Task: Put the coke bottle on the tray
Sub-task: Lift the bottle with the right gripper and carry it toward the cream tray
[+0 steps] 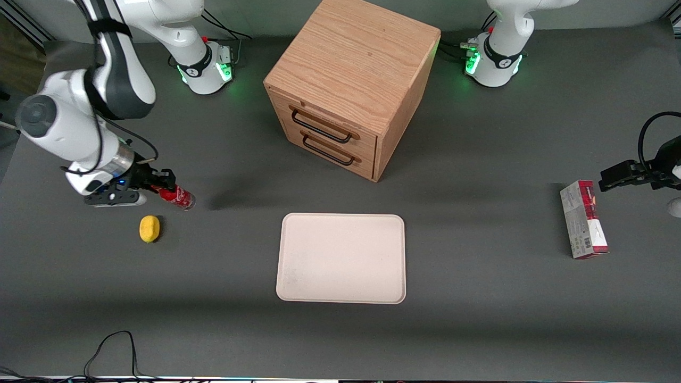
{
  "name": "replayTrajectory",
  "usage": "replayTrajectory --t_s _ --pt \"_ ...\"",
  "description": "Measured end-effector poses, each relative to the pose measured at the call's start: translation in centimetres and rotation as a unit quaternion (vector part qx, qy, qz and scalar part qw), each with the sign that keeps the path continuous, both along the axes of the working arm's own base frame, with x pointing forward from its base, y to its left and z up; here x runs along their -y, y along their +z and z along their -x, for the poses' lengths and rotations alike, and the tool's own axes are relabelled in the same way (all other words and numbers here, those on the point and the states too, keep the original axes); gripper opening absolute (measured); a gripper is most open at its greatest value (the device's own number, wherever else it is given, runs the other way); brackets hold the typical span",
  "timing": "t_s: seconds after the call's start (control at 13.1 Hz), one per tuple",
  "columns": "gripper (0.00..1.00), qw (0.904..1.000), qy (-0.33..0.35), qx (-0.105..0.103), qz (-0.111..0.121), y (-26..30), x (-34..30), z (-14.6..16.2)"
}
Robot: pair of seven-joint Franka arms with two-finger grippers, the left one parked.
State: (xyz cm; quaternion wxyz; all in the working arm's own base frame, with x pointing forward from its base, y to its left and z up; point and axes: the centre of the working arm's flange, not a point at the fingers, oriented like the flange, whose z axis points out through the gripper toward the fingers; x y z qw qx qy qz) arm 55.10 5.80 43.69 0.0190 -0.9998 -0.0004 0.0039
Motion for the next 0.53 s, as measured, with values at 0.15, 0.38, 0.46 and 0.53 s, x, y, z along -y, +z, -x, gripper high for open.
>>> replayTrajectory --t_s 0.15,0.38,0.46,0.53 --pt "0.46 1.0000 0.008 0.000 -0.004 4.8 -2.9 -2.7" --pt "0.46 0.9995 0.027 -0.007 -0.014 9.0 -6.8 -6.1" --pt "0.46 0.9992 0.032 -0.013 -0.018 9.7 -7.5 -7.4" --pt "0.46 0.9989 0.039 -0.016 -0.022 10.2 -8.3 -8.7"
